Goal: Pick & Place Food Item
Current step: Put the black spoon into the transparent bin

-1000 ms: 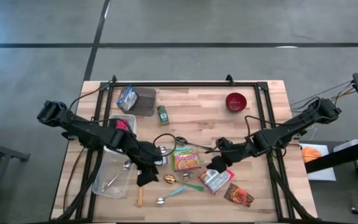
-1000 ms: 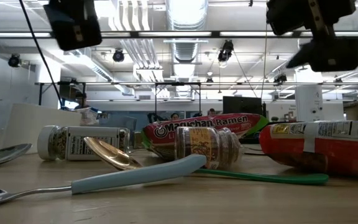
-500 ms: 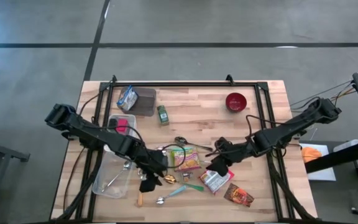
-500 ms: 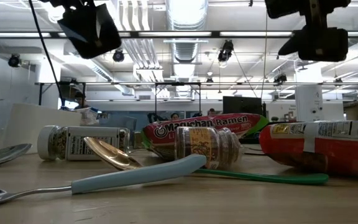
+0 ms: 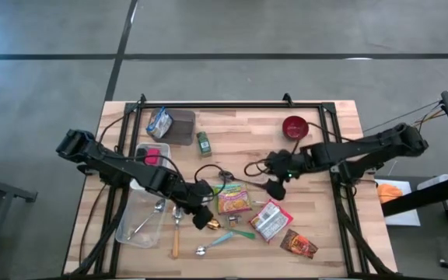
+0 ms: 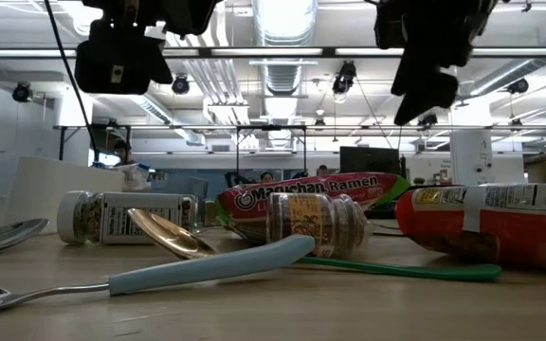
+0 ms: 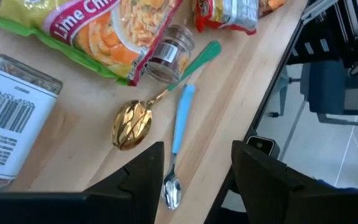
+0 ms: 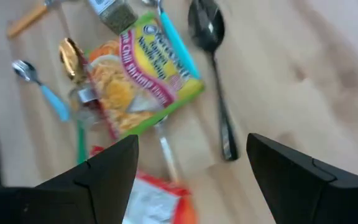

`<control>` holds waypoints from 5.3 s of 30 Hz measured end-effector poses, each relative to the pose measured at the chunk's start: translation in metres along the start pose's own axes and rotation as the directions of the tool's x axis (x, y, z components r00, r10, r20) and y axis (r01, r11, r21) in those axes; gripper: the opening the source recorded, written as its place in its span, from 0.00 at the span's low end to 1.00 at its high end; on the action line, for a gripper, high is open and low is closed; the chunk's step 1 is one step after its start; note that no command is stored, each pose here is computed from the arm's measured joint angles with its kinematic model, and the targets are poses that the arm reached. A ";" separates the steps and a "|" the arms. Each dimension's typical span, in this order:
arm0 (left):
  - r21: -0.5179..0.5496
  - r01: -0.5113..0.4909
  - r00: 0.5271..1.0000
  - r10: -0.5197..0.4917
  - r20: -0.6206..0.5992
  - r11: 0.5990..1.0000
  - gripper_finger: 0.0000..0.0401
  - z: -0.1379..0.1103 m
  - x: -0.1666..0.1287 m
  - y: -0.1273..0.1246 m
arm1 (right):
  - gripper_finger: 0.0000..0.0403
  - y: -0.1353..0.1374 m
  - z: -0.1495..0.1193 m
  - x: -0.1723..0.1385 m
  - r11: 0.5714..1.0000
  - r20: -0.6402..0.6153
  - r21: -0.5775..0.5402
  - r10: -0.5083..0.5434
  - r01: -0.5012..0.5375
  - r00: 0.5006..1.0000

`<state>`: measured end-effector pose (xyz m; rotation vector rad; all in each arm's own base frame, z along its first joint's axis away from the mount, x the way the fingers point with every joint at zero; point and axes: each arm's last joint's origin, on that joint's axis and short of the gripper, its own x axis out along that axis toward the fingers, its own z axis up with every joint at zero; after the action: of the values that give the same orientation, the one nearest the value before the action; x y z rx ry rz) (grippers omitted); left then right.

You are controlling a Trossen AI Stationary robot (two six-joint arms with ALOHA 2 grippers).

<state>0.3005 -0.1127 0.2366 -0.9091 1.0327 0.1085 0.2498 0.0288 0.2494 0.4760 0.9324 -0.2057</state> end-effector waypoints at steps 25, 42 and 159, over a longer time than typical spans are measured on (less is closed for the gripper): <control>0.184 -0.002 0.996 0.019 -0.089 0.983 0.47 -0.006 -0.020 0.005 | 0.38 -0.004 0.037 0.111 0.971 -0.285 -0.224 -0.148 0.084 0.947; 0.206 -0.033 0.992 0.056 -0.109 0.978 0.47 -0.009 -0.027 0.009 | 0.68 -0.003 0.041 0.168 0.922 -0.463 -0.375 -0.272 0.092 0.844; 0.397 0.061 0.549 -0.363 0.753 0.916 0.54 0.044 -0.080 -0.049 | 0.02 0.115 0.096 -0.053 0.917 0.423 -0.177 0.400 -0.359 0.813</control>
<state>0.3111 -0.0883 0.3370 -0.5494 0.0299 0.1268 0.3308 0.0819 0.3757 0.4945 0.3703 0.0928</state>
